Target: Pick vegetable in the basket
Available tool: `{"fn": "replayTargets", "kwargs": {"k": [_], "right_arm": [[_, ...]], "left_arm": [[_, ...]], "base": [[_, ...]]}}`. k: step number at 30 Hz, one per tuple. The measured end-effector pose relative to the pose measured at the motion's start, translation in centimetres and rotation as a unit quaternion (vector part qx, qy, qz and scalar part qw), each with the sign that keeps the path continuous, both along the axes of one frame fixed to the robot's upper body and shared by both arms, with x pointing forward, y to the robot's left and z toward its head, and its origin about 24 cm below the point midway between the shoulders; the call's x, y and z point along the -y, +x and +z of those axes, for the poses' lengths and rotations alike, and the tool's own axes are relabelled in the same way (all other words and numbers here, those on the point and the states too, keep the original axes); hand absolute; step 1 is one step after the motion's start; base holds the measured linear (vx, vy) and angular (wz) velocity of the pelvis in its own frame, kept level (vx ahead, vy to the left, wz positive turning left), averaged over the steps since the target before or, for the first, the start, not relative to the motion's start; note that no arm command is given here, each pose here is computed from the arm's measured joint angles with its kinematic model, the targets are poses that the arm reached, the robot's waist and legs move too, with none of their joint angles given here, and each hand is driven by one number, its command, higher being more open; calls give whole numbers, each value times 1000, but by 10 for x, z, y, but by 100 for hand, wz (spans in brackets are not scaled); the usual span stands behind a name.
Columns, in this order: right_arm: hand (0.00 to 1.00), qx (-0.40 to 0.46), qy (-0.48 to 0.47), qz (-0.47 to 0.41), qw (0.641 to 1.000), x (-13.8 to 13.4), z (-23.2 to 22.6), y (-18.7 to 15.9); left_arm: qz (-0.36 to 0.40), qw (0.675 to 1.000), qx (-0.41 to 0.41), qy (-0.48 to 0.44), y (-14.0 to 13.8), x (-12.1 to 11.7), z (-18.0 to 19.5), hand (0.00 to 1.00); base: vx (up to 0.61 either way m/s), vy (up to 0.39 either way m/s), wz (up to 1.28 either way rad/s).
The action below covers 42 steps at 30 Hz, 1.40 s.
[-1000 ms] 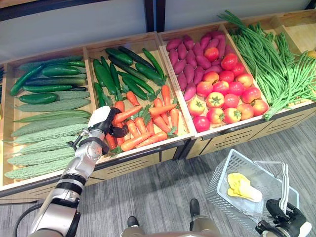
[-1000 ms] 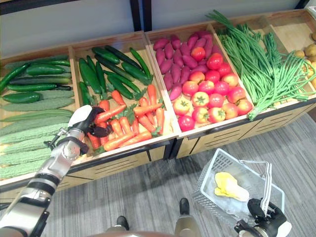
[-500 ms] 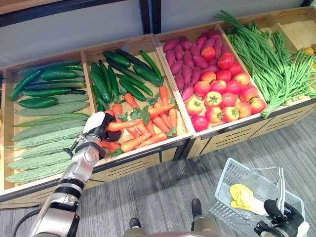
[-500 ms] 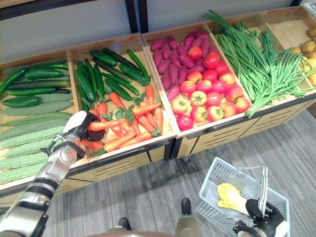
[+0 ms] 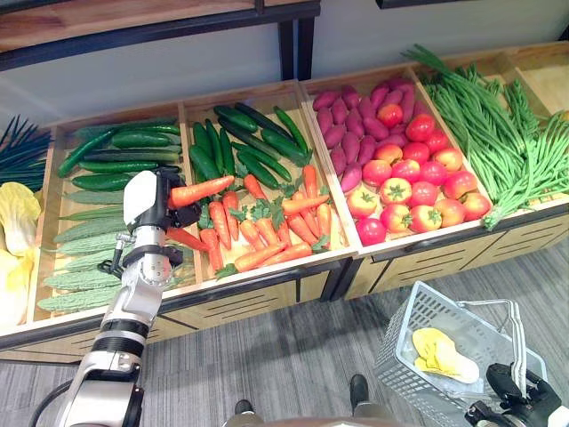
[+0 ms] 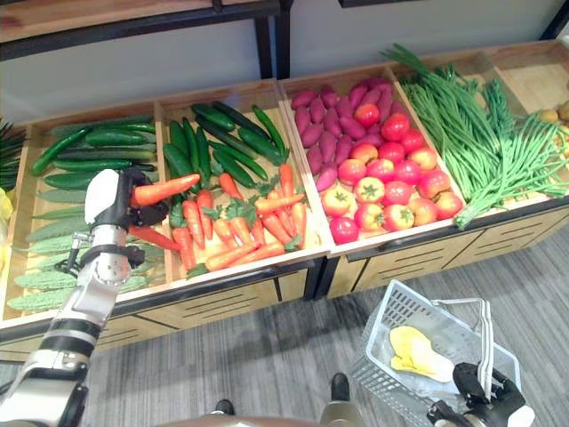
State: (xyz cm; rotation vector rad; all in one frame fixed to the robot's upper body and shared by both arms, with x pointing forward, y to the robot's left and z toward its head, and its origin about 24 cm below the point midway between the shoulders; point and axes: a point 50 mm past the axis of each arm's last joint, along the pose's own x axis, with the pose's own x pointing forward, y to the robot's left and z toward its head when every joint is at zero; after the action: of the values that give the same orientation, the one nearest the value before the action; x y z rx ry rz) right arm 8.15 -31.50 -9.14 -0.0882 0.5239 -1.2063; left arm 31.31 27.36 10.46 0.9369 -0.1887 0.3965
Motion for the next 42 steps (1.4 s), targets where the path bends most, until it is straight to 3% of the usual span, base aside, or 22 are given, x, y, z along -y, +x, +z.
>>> {"fn": "replayTargets", "kwargs": {"k": [9, 18, 26, 33, 42], "right_arm": [[0, 16, -20, -30, 999, 13, 9, -5], [0, 59, -80, 44, 994, 23, 42, 13], [0, 129, -170, 215, 953, 40, 110, 52], [0, 147, -188, 367, 899, 19, 137, 78], [0, 105, -179, 545, 812, -5, 148, 93]], "left_arm": [[-112, 984, 132, 43, -14, 32, 56, 0], [-327, 913, 230, 83, -50, 100, 100, 0], [-462, 855, 204, 115, -74, 137, 94, 0], [-528, 827, 157, 115, -83, 156, 80, 0], [-597, 787, 103, 115, -94, 182, 59, 0]], "base": [[-7, -2, 0], [-9, -4, -18], [4, 13, -49], [18, 15, -44], [13, 17, -36]]}}
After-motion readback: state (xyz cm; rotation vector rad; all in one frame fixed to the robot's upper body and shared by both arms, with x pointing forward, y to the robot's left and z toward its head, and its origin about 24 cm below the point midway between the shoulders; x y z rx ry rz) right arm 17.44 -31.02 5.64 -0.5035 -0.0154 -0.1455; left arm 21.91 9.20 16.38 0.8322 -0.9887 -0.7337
